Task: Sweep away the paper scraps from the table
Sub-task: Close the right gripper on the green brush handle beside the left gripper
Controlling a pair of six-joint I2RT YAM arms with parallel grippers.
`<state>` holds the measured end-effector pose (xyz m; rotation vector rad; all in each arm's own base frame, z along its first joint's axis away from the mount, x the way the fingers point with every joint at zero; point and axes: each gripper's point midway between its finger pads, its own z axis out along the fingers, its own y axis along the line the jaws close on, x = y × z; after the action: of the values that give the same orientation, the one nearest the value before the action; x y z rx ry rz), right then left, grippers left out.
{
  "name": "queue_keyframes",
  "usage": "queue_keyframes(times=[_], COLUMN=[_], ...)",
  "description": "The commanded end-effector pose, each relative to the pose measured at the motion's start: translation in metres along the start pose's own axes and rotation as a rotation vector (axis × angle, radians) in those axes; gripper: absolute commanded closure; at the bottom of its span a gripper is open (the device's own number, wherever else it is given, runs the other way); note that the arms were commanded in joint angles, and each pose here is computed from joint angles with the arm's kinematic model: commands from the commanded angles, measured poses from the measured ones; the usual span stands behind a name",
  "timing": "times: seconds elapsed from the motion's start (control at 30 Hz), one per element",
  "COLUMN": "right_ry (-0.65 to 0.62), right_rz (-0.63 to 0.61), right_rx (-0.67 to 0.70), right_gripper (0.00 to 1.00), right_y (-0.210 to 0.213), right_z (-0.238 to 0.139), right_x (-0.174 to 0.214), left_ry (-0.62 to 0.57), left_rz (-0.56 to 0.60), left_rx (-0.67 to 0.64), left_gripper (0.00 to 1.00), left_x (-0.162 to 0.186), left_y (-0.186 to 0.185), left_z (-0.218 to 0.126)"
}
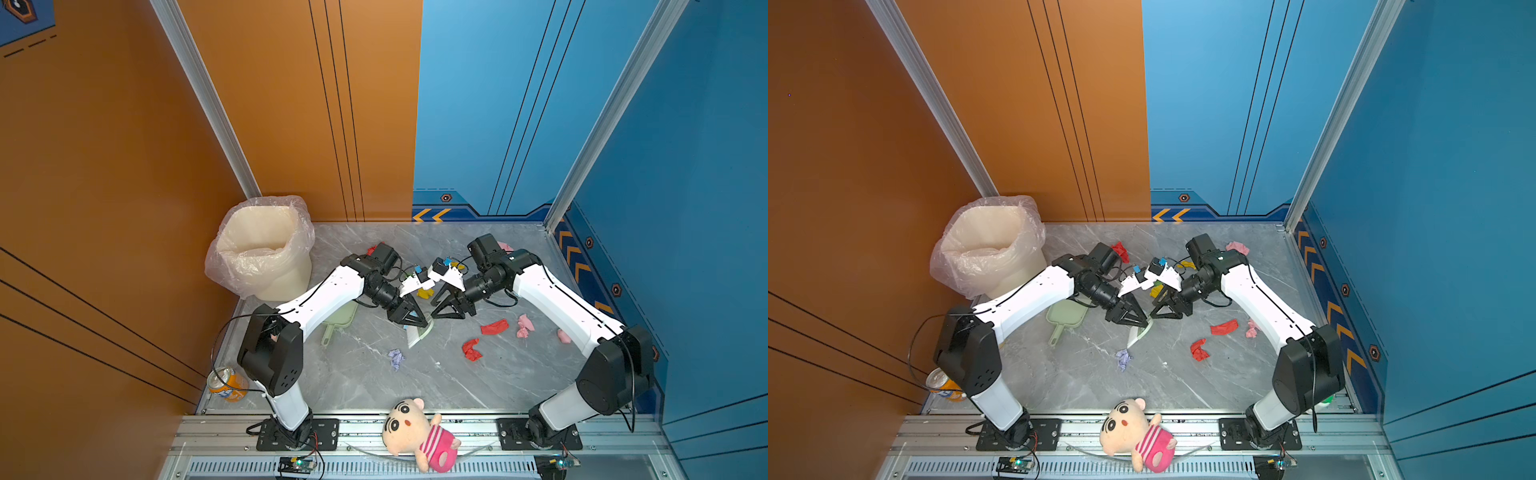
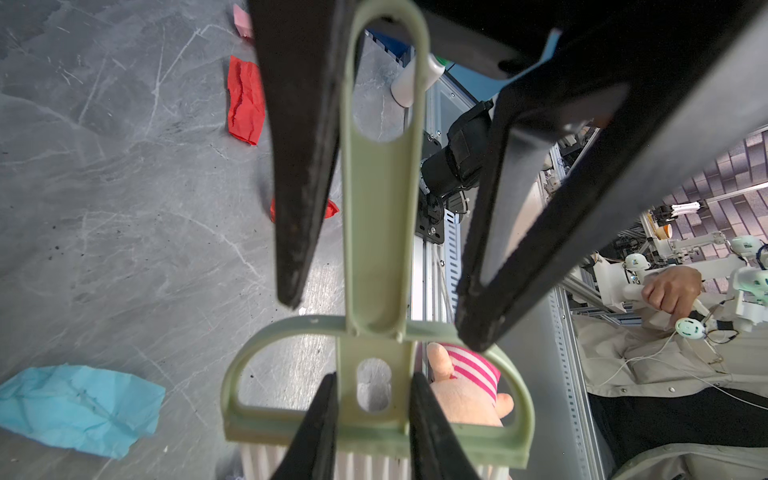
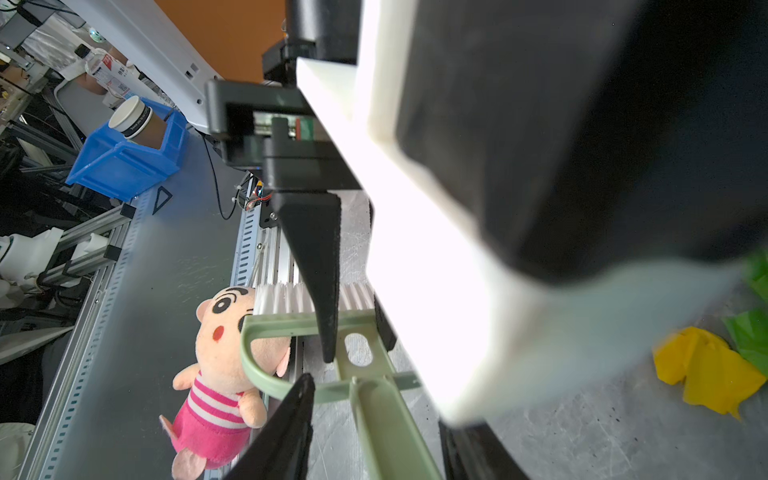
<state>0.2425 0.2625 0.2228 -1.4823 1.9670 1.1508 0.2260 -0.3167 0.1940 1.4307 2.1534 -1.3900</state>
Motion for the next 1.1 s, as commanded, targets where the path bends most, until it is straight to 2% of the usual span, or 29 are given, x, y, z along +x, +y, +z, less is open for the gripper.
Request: queue_keyframes(times=[0.0,0.13,0.53,1.07], right_ry=[0.025,0.031,0.036,0.05], right_rz=[-0.009,-0.007,-0.015,-0.017], right_rx=[-0.018,-0.018,-0.019,-0.014], right_gripper=[0.51,0.51,0.43,0.48], right_y=[0.0092,0.0086,0.0095,0.0091], right_z=[0.0003,0.0013,0.0018,0.003], right_x=[0.0006,0.0021,0.0039,0.0062], left_ry=[-0.018,-0.018,-0.013,-0.007], left_rz=[0.037,0.034,0.035,0.027], left_rx=[0.019,0.015,0.001,-0.004], left_gripper=[1.0,1.0,1.0,1.0], left_x=[-0.0114,-0.0115,-0.0128,-0.0112], left_y=[-0.0041,-0.0037,-0.0029,-0.0017], left_z=[-0.0007,-0.0012,-0.0036,-0.0037])
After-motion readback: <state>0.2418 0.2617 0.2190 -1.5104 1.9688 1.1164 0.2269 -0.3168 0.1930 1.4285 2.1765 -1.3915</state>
